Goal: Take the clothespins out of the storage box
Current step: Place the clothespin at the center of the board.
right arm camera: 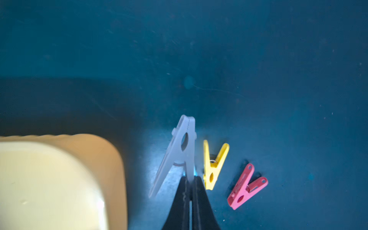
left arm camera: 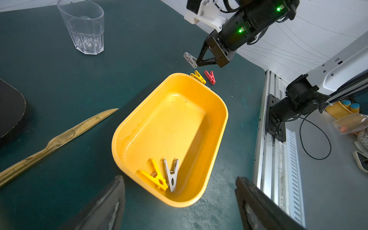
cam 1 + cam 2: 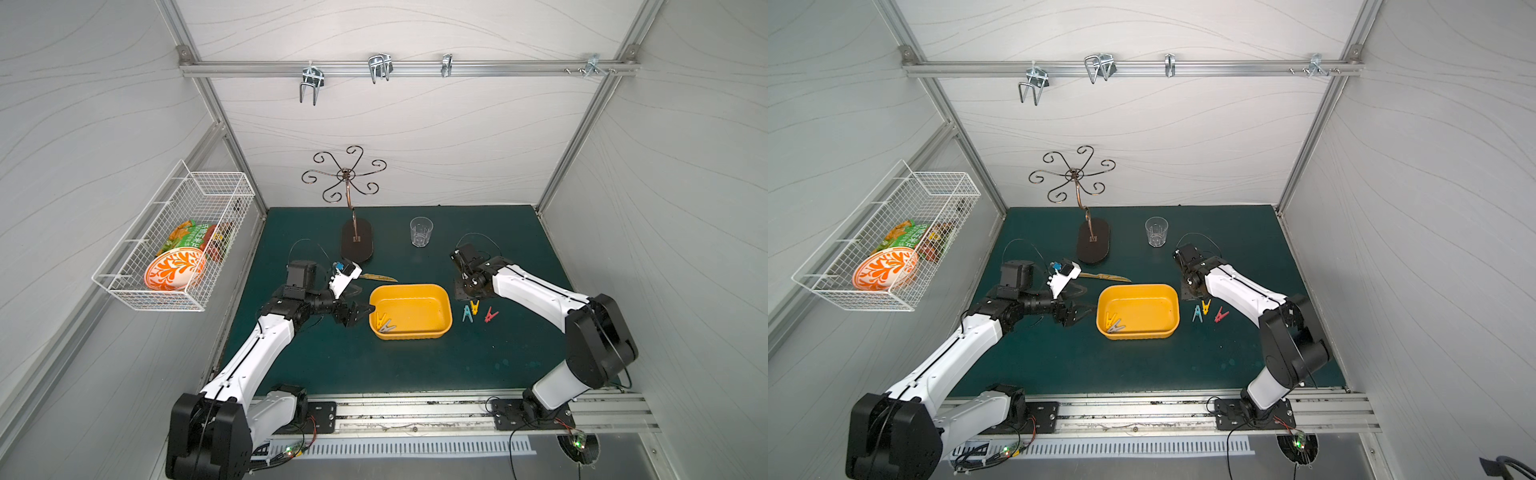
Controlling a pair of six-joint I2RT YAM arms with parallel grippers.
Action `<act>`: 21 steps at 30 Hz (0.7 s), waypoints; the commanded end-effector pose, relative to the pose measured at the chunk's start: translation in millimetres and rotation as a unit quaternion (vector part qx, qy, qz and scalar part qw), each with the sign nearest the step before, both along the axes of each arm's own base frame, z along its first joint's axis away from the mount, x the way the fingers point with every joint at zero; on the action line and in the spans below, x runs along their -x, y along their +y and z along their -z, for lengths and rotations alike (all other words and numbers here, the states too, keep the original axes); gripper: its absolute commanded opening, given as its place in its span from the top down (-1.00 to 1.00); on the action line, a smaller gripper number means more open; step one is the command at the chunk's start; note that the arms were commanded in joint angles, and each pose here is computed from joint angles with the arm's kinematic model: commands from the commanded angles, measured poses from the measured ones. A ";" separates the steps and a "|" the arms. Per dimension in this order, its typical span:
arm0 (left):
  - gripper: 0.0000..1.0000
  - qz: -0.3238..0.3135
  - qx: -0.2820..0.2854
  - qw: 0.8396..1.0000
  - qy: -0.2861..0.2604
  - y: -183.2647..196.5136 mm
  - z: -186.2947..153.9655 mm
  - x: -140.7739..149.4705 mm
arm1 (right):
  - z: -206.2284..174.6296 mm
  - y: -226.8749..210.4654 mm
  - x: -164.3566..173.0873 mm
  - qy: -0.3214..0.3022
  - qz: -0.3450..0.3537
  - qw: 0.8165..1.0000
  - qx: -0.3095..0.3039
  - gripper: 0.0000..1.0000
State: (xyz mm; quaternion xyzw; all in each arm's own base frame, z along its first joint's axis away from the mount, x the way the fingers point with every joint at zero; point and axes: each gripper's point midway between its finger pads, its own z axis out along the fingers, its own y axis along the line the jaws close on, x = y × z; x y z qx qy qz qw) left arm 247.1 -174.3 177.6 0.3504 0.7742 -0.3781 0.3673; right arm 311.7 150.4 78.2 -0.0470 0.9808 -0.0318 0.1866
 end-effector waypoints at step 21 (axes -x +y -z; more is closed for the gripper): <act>-0.79 0.008 0.004 1.000 -0.025 -2.9 -9.6 -4.0 | 38.8 -1.1 7.7 0.067 0.007 0.998 0.013 0.69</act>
